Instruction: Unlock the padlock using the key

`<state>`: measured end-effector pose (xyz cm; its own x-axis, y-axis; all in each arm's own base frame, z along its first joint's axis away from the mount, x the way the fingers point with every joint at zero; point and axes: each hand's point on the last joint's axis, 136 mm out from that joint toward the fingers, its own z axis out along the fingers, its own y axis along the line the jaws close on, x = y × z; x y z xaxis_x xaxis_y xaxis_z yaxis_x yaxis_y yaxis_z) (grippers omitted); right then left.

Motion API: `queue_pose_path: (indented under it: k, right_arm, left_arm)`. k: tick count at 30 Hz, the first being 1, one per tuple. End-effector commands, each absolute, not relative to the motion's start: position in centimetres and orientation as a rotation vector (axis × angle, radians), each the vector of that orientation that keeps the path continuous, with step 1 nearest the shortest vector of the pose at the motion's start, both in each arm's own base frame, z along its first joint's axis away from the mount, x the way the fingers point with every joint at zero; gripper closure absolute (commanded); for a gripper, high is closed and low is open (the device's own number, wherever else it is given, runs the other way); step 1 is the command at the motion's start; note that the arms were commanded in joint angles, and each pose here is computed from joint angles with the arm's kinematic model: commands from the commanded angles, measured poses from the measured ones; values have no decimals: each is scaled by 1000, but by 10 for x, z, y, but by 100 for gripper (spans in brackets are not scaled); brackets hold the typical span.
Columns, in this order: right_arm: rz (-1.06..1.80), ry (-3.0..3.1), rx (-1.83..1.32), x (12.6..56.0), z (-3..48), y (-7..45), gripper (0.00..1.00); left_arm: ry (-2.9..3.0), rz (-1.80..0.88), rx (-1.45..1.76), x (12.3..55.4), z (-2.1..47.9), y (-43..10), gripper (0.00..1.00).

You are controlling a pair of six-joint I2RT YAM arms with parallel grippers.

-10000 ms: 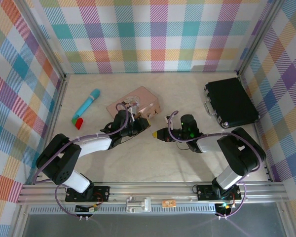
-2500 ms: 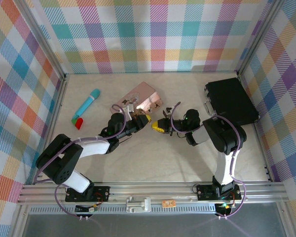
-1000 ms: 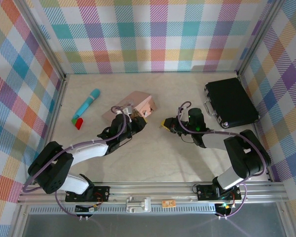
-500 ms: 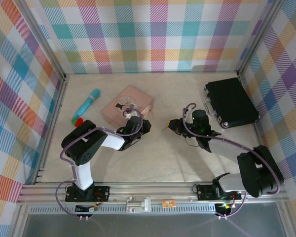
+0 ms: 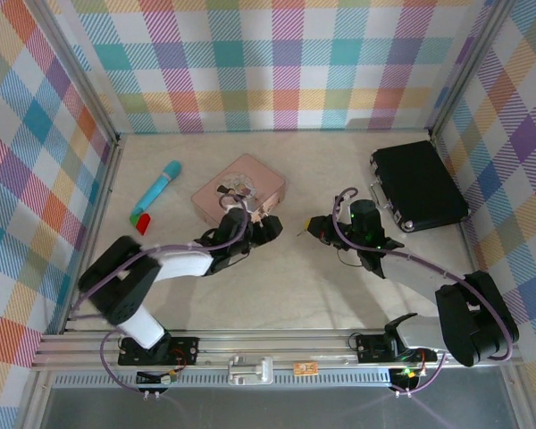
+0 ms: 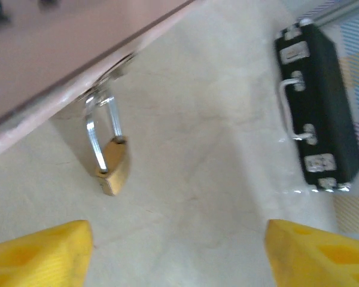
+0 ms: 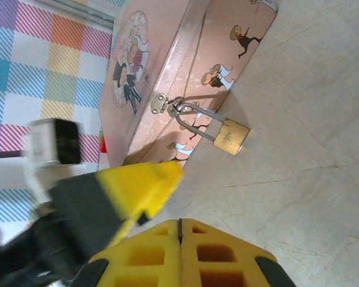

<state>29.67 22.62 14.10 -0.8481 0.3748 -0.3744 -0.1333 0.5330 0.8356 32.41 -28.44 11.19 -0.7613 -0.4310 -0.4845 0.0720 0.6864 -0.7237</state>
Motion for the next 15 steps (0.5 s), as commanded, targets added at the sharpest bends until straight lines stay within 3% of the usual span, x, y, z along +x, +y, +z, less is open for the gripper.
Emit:
queue_pose_path:
  k: [1,4,15]
  right_arm:
    - [1339,2114,81,307,186,236,100]
    - [1388,2048,65,311,208,243,100]
    - [1418,1829,221,313,256,265,100]
  left_arm:
    - [2255,-954,-331,309,141,-263,16]
    - [2166,-1046,-399,306,171,-258,15]
    - [1866,-1390,-503,319,234,-288,27]
